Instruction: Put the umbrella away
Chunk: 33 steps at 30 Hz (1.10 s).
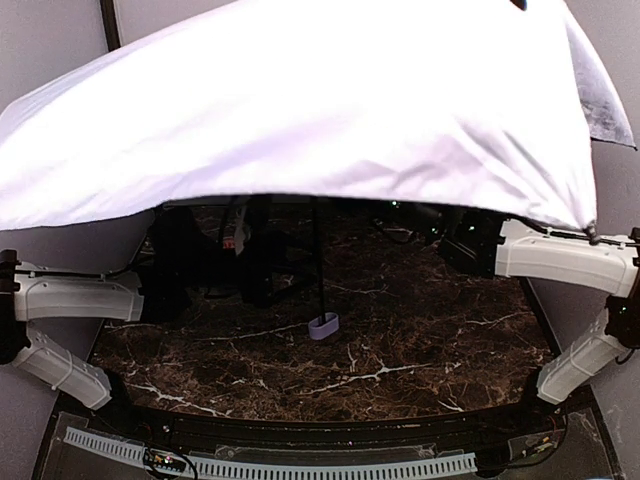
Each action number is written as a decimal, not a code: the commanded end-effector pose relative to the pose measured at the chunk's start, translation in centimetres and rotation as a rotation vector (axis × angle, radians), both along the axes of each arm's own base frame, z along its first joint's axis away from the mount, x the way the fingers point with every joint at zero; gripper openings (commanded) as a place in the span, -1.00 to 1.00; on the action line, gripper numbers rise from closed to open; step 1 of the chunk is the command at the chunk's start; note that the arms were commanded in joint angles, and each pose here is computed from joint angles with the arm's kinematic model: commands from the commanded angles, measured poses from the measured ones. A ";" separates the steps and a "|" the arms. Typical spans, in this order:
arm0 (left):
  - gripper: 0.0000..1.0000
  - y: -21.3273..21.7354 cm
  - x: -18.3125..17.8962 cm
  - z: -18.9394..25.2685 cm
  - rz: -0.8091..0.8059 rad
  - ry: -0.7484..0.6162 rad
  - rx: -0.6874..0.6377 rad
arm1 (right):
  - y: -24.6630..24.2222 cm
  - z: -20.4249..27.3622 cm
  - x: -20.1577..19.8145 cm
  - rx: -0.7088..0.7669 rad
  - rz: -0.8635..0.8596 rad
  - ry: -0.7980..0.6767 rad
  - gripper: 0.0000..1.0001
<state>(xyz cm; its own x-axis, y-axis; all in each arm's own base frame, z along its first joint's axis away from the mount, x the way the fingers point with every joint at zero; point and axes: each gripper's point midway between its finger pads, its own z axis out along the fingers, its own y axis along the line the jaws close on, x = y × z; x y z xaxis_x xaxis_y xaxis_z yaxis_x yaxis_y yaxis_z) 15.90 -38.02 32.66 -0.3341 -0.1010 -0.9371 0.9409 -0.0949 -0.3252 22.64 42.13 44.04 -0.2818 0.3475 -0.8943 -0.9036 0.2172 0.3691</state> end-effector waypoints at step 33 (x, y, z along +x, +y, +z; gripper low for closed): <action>-1.00 0.6 -0.1 -3.5 0.134 0.031 0.044 | -1.5 3.2 0.4 0.193 -0.113 -0.014 -0.20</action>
